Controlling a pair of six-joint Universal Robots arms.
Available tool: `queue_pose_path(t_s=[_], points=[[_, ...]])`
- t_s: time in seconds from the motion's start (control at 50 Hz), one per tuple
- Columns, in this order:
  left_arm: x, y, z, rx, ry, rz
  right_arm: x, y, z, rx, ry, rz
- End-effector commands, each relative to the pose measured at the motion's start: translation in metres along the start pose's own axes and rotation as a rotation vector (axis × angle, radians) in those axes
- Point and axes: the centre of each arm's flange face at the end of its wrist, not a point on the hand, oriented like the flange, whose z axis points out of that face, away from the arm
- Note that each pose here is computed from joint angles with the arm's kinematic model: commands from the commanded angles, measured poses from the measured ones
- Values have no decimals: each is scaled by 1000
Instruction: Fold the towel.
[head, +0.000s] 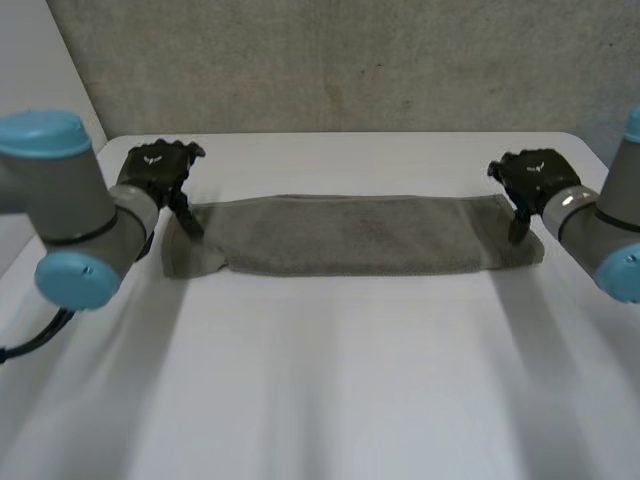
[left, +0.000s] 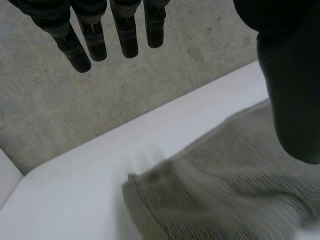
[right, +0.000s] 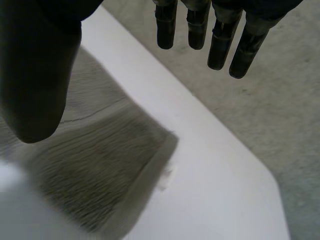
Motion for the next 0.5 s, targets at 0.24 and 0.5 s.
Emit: queue_pose_path(t_s=[0.24, 0.5], points=[[7, 45, -28, 79, -14, 13, 5, 67, 8, -91, -27, 39], [8, 56, -23, 56, -12, 22, 17, 85, 25, -83, 26, 41]])
